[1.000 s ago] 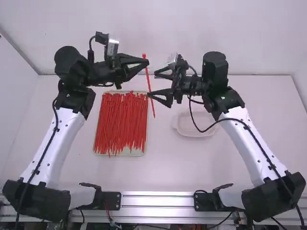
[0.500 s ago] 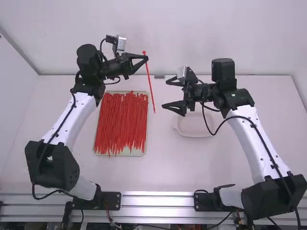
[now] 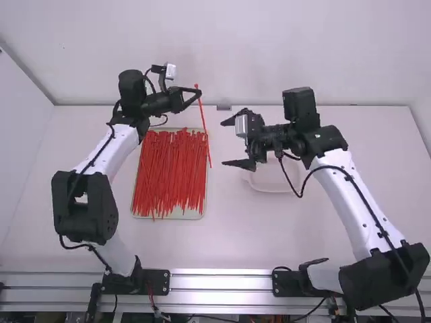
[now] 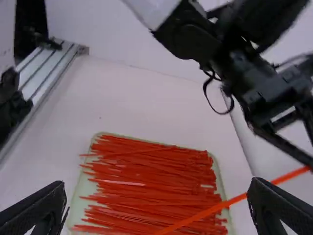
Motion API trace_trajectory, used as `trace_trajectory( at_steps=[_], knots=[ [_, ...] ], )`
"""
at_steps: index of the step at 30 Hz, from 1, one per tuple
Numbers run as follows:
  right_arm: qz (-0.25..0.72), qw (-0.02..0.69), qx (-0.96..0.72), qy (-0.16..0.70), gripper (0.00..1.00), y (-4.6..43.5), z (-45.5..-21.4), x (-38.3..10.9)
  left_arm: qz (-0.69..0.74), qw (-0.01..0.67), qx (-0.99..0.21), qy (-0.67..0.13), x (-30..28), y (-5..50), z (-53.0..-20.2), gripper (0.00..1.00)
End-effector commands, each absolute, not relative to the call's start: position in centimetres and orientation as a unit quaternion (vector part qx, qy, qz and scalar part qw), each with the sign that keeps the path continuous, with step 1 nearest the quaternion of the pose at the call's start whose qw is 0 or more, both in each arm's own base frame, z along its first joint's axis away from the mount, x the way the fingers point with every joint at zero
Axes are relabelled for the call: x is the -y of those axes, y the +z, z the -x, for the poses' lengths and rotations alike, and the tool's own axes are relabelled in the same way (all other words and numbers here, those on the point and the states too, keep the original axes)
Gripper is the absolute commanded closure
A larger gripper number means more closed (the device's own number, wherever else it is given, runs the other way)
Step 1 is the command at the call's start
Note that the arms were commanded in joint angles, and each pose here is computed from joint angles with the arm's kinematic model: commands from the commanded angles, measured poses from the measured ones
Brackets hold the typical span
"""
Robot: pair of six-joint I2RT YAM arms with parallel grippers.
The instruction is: Fasten the cable tie
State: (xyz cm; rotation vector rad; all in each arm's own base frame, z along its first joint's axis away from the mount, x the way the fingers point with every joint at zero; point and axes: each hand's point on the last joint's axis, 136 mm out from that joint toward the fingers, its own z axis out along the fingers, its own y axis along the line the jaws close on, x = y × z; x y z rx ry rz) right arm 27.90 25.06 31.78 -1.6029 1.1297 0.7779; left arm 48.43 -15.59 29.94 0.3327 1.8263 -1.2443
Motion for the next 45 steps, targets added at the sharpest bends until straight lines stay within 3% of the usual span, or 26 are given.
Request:
trace_trajectory(
  at_steps=[1,6,12,20,26,37,45],
  knots=[
    [0.711,0.530,-0.378,0.265,0.02,32.7,-27.4,-25.4,-0.119,0.429,-0.737,-0.509,14.8,30.4,-48.6,0.98],
    [0.737,0.546,-0.319,0.237,0.02,32.8,-26.8,-25.9,-0.129,0.361,-0.725,-0.573,16.1,31.0,-46.2,0.98],
    [0.754,0.572,-0.239,0.218,0.02,33.6,-25.9,-26.1,-0.128,0.225,-0.702,-0.663,17.3,32.8,-42.4,0.98],
    [0.753,0.625,-0.090,0.187,0.02,35.3,-24.0,-26.1,-0.005,0.122,-0.714,-0.689,17.2,32.8,-42.7,0.98],
    [0.757,0.639,-0.005,0.136,0.02,35.3,-23.1,-26.8,0.053,0.099,-0.710,-0.696,17.0,33.4,-43.6,0.98],
    [0.754,0.640,0.033,0.143,0.02,35.6,-21.6,-28.3,0.111,0.044,-0.697,-0.707,17.0,34.1,-43.7,0.98],
    [0.751,0.644,0.055,0.136,0.02,36.0,-21.2,-29.0,0.114,0.040,-0.687,-0.717,17.0,35.6,-43.6,0.98]
  ],
)
